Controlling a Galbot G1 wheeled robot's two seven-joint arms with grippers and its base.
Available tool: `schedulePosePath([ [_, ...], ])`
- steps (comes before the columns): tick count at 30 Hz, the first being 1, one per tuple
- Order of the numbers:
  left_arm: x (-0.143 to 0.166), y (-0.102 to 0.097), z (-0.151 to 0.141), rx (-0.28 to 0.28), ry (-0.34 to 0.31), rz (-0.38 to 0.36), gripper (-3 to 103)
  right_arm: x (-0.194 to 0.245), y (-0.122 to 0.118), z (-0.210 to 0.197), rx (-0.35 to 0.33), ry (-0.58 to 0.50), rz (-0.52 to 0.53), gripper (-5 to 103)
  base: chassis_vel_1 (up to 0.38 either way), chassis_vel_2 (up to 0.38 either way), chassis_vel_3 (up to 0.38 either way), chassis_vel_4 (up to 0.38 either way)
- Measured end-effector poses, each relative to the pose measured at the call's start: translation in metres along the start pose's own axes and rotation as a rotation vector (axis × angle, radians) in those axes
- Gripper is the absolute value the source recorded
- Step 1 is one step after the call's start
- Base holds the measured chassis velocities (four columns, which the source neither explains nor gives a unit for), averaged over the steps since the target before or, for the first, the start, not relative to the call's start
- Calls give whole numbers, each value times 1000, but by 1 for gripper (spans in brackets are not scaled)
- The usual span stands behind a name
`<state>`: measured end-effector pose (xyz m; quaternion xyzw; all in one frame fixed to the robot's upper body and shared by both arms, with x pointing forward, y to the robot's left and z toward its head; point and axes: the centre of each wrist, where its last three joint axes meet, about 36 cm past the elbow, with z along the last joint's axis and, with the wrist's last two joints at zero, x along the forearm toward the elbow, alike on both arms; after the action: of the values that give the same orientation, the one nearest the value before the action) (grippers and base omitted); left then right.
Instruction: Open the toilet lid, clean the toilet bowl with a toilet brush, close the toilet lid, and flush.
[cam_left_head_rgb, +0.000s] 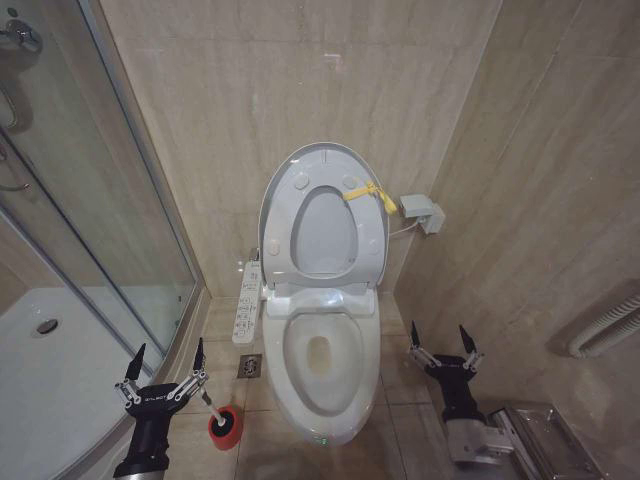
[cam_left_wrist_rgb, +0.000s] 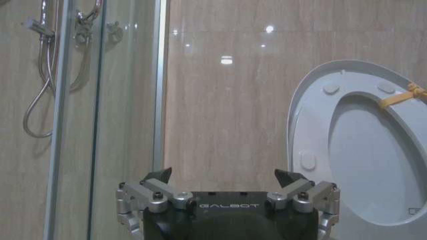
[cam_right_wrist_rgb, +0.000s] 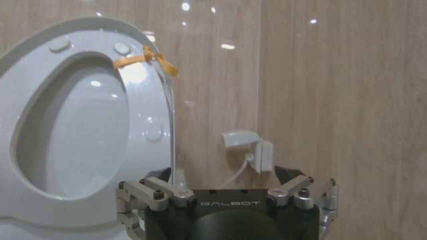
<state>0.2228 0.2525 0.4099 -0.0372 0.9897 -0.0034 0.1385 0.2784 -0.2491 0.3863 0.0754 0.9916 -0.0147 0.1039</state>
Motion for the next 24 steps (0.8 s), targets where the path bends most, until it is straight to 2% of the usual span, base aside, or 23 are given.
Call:
schedulePosePath([
  [6, 0, 0, 0, 0, 0, 0, 100, -16, 2, 7, -23, -52, 19, 100, 0, 0, 0, 0],
  [11, 0, 0, 0, 0, 0, 0, 100, -18, 2, 13, -27, -49, 20, 100, 0, 0, 0, 0],
  [24, 0, 0, 0, 0, 0, 0, 100, -33, -4, 23, 1, -58, 49, 100, -25, 20, 33, -28],
])
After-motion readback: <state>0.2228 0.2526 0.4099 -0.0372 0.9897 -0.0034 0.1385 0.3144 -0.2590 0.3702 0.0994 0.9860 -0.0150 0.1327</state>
